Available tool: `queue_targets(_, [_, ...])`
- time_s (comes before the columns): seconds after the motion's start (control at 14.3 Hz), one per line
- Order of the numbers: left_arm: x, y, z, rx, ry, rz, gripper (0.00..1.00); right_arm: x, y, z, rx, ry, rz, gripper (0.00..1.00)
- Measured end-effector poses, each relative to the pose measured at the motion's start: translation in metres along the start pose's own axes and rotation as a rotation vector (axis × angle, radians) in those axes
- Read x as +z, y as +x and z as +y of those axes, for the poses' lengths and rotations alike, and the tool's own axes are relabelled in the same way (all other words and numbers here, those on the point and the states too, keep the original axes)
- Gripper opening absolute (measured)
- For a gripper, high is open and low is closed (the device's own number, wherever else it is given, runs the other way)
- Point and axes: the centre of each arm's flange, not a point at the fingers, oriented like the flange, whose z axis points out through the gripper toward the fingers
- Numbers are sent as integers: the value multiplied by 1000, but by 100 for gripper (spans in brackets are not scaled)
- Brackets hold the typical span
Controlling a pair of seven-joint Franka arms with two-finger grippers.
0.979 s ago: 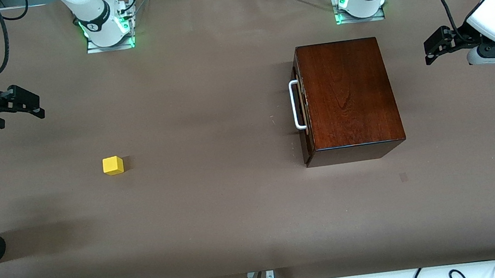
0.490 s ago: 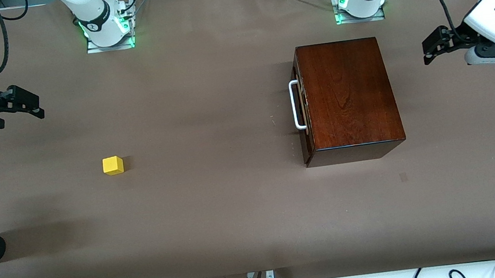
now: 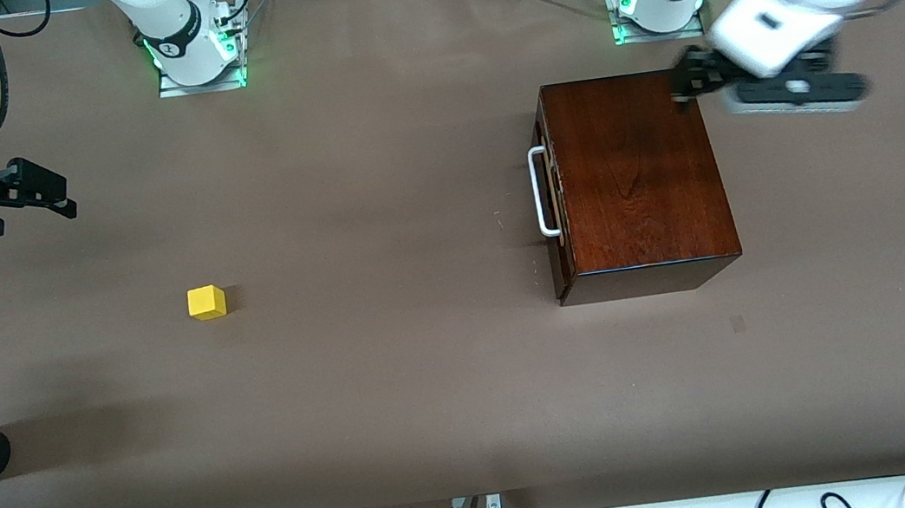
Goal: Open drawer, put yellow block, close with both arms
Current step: 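Move the left gripper over the box toward the white drawer handle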
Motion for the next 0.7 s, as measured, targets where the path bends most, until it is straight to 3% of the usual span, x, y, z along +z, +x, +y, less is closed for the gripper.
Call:
queue_targets(0.21, [23, -12, 81, -33, 1, -3, 100, 0, 0, 0, 1, 2, 0, 100])
queue_targets(0.7, [93, -36, 193, -2, 121, 12, 100, 0, 0, 1, 2, 4, 0, 100])
